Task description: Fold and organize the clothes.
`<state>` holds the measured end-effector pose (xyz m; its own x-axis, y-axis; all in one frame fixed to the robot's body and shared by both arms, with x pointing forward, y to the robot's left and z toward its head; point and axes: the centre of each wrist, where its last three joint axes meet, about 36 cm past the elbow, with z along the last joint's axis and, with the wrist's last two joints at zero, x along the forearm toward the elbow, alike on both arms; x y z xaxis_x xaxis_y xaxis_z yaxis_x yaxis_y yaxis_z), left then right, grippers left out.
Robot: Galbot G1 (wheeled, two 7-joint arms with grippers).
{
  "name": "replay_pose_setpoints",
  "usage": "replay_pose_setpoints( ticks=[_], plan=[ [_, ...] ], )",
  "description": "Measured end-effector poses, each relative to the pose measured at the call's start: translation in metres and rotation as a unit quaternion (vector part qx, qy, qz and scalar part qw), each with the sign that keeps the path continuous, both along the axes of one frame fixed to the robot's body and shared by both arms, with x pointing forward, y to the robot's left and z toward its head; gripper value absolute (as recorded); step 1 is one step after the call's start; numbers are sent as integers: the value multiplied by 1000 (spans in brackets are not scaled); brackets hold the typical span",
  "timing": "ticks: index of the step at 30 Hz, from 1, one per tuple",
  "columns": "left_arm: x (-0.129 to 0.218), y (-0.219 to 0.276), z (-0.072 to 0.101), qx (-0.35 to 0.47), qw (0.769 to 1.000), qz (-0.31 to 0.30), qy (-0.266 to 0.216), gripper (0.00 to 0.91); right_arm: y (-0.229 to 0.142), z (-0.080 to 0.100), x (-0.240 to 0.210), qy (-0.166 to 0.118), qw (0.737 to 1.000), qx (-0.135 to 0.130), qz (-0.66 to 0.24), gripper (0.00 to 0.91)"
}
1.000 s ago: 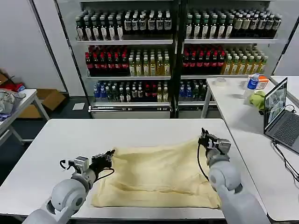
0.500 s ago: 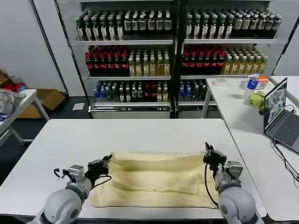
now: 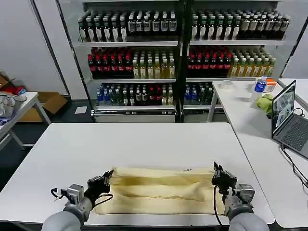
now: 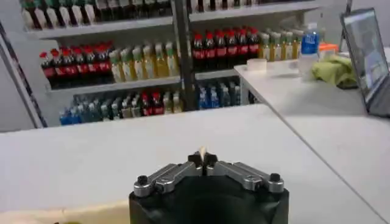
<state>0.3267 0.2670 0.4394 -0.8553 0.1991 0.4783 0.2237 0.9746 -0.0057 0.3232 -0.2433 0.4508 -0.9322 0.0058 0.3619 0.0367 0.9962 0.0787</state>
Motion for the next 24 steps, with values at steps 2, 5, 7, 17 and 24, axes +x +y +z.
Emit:
replay_pose_setpoints(
  ticks=[2, 5, 7, 17, 24],
  plan=[
    [-4, 1, -3, 4, 1000, 3, 5, 30, 0, -1, -1, 4, 1000, 0, -1, 0],
    [-10, 2, -7, 10, 1000, 3, 11, 30, 1, -4, -3, 10, 1000, -1, -3, 0],
    [-12, 2, -9, 15, 1000, 4, 13, 30, 2, -7, -4, 15, 1000, -2, -3, 0],
    [-18, -4, -25, 37, 999, 4, 19, 91, 9, -20, -1, 40, 999, -7, 0, 212],
    [-14, -1, -34, 58, 998, 17, 17, 907, 13, -22, -3, 52, 999, -9, 4, 907]
  ],
)
